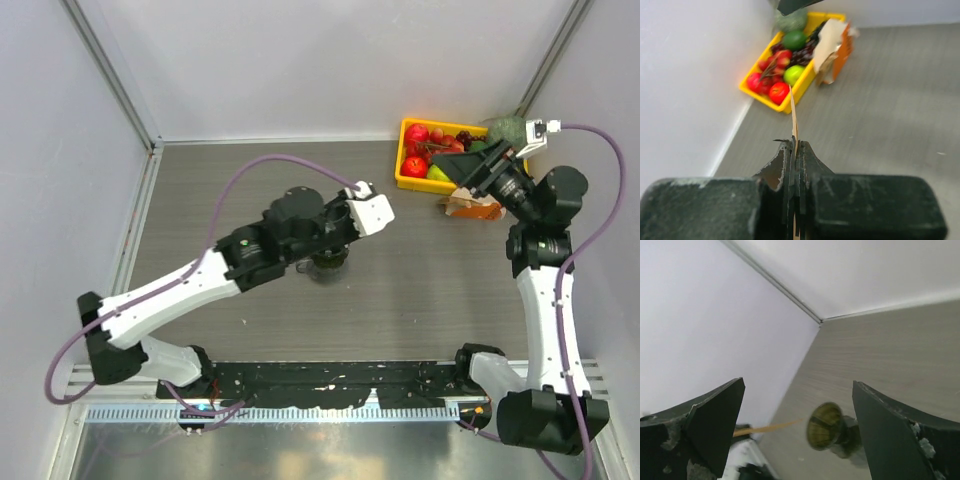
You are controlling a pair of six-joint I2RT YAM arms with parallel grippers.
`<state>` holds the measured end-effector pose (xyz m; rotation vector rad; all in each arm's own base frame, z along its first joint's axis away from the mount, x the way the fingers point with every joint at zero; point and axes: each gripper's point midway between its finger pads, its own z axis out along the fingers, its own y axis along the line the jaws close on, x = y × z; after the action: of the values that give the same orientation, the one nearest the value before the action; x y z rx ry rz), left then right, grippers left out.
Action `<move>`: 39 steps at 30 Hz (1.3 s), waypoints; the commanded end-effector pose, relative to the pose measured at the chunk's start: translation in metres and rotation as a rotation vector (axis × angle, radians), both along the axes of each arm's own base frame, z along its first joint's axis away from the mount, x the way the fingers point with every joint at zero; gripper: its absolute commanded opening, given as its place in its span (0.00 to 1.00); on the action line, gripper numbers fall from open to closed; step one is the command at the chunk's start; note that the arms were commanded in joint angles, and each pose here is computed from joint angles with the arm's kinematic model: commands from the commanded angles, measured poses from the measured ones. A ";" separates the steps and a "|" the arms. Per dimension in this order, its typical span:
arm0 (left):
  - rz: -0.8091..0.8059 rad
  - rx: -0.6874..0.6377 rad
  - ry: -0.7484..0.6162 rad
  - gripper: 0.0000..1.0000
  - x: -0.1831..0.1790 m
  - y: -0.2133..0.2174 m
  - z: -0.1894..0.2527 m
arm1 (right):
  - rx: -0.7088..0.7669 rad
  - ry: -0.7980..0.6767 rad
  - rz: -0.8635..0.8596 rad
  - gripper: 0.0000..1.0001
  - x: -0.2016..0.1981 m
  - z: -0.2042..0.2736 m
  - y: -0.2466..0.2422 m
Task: Place the coffee filter in the dripper
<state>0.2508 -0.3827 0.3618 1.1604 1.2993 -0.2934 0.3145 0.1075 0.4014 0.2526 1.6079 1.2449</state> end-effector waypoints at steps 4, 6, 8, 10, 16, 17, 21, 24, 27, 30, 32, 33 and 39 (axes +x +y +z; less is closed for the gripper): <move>-0.380 -0.185 0.251 0.00 -0.080 0.030 0.059 | -0.714 -0.734 0.304 0.95 -0.089 -0.008 0.021; -0.428 -0.224 0.264 0.00 -0.090 0.038 0.066 | -0.765 -0.850 0.344 0.95 -0.113 -0.008 0.029; -0.444 -0.268 0.254 0.00 -0.097 0.047 0.076 | -0.779 -0.951 0.398 0.95 -0.138 -0.003 0.040; -0.495 -0.293 0.257 0.00 -0.108 0.052 0.082 | -0.779 -1.028 0.418 0.95 -0.154 0.004 0.052; -0.621 -0.287 0.345 0.00 -0.137 0.053 0.072 | -0.711 -1.011 0.511 0.95 -0.148 0.014 0.073; -0.610 -0.294 0.348 0.00 -0.135 0.053 0.072 | -0.748 -1.014 0.532 0.95 -0.150 0.012 0.073; -0.581 -0.293 0.347 0.00 -0.127 0.050 0.068 | -0.799 -0.960 0.702 0.95 -0.158 -0.010 0.095; -0.587 -0.297 0.362 0.00 -0.125 0.045 0.065 | -0.843 -0.955 0.754 0.95 -0.156 -0.019 0.107; -0.596 -0.295 0.388 0.00 -0.123 0.038 0.062 | -0.840 -0.965 0.778 0.97 -0.158 -0.018 0.124; -0.584 -0.290 0.398 0.00 -0.119 0.036 0.057 | -0.844 -0.962 0.796 0.92 -0.153 -0.019 0.131; -0.563 -0.293 0.394 0.00 -0.114 0.038 0.054 | -0.860 -0.956 0.797 0.81 -0.152 -0.021 0.130; -0.554 -0.295 0.394 0.00 -0.112 0.038 0.051 | -0.862 -0.954 0.797 0.75 -0.152 -0.022 0.130; -0.570 -0.332 0.417 0.00 -0.114 0.038 0.051 | -0.811 -0.927 0.790 0.58 -0.150 -0.015 0.141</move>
<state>0.1430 -0.3469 0.3876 1.2439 1.2702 -1.1288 0.1606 0.2419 0.3653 -1.4159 1.2626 0.8964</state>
